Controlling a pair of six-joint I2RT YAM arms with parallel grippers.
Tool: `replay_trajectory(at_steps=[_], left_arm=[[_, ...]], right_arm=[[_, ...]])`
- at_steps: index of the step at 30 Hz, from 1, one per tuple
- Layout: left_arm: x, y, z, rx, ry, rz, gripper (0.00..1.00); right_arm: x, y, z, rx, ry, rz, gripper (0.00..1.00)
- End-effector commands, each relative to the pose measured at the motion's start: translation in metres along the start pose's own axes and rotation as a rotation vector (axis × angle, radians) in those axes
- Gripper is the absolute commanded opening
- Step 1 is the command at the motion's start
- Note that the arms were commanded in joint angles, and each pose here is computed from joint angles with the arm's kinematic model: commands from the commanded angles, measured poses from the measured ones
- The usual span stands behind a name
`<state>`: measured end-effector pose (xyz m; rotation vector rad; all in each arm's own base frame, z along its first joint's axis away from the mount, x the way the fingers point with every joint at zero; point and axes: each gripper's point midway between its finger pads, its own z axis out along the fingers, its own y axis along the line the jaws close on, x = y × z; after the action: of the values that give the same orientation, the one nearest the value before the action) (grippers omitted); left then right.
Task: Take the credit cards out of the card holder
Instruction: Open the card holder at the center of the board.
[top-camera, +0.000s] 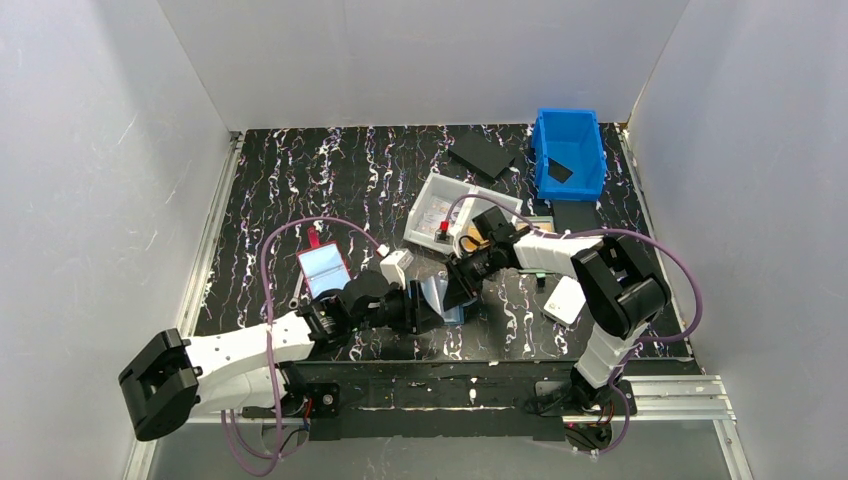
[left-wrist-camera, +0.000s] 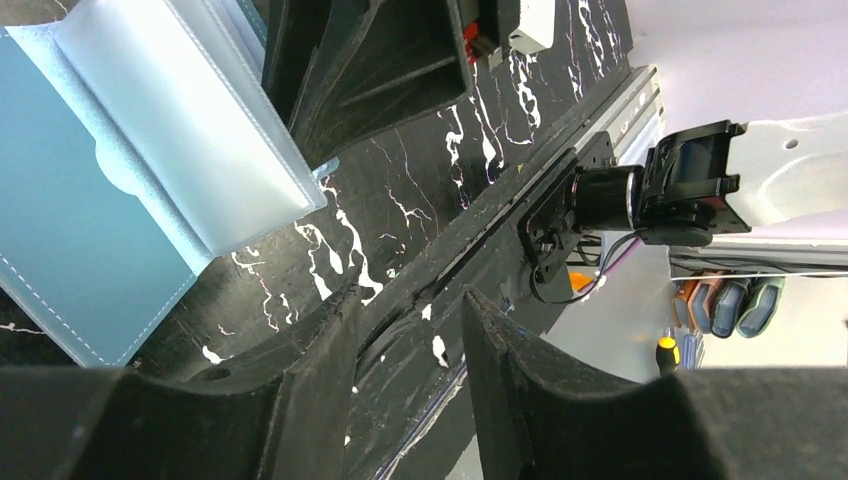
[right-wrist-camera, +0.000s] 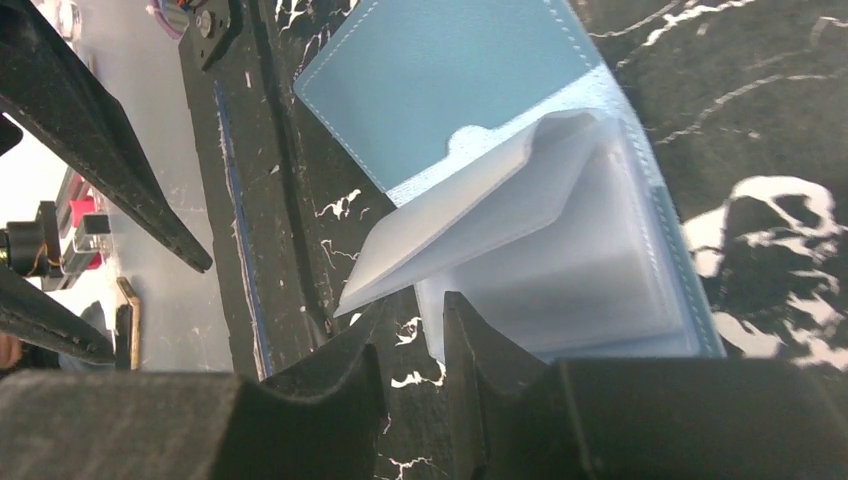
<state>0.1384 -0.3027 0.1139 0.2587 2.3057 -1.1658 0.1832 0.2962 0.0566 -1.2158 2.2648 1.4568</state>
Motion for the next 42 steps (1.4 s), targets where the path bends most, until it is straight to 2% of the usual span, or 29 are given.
replay_trajectory(at_steps=[1, 5, 8, 14, 15, 22, 28, 36, 39, 42], left_arm=[[-0.001, -0.01, -0.006, 0.023, -0.032, 0.065, 0.41], [0.001, -0.027, -0.009, 0.068, -0.032, 0.126, 0.41], [0.003, -0.027, -0.009, 0.06, -0.042, 0.139, 0.41], [0.003, -0.001, 0.0, -0.043, -0.097, 0.115, 0.4], [-0.003, 0.01, 0.007, -0.102, -0.125, 0.125, 0.4], [-0.017, 0.021, 0.021, -0.196, -0.17, 0.146, 0.38], [-0.014, 0.05, 0.019, -0.299, -0.211, 0.099, 0.38], [-0.012, 0.105, -0.006, -0.528, -0.313, -0.02, 0.18], [-0.006, 0.125, -0.02, -0.671, -0.292, -0.063, 0.15], [-0.005, 0.127, -0.024, -0.72, -0.272, -0.071, 0.15]], right_arm=[[-0.012, 0.026, 0.014, -0.041, 0.006, -0.113, 0.33], [-0.015, 0.046, 0.035, -0.068, 0.03, -0.197, 0.35], [-0.012, 0.046, 0.04, -0.051, 0.038, -0.194, 0.37], [-0.018, 0.018, 0.028, 0.058, 0.017, -0.161, 0.38], [-0.017, 0.01, 0.027, 0.085, 0.02, -0.155, 0.38], [-0.016, 0.0, 0.026, 0.117, 0.029, -0.165, 0.41], [-0.017, 0.001, 0.022, 0.097, 0.01, -0.165, 0.49], [-0.019, -0.001, 0.018, 0.097, 0.001, -0.153, 0.49], [-0.018, -0.002, 0.018, 0.098, 0.003, -0.15, 0.49], [-0.018, -0.003, 0.017, 0.099, 0.005, -0.147, 0.48]])
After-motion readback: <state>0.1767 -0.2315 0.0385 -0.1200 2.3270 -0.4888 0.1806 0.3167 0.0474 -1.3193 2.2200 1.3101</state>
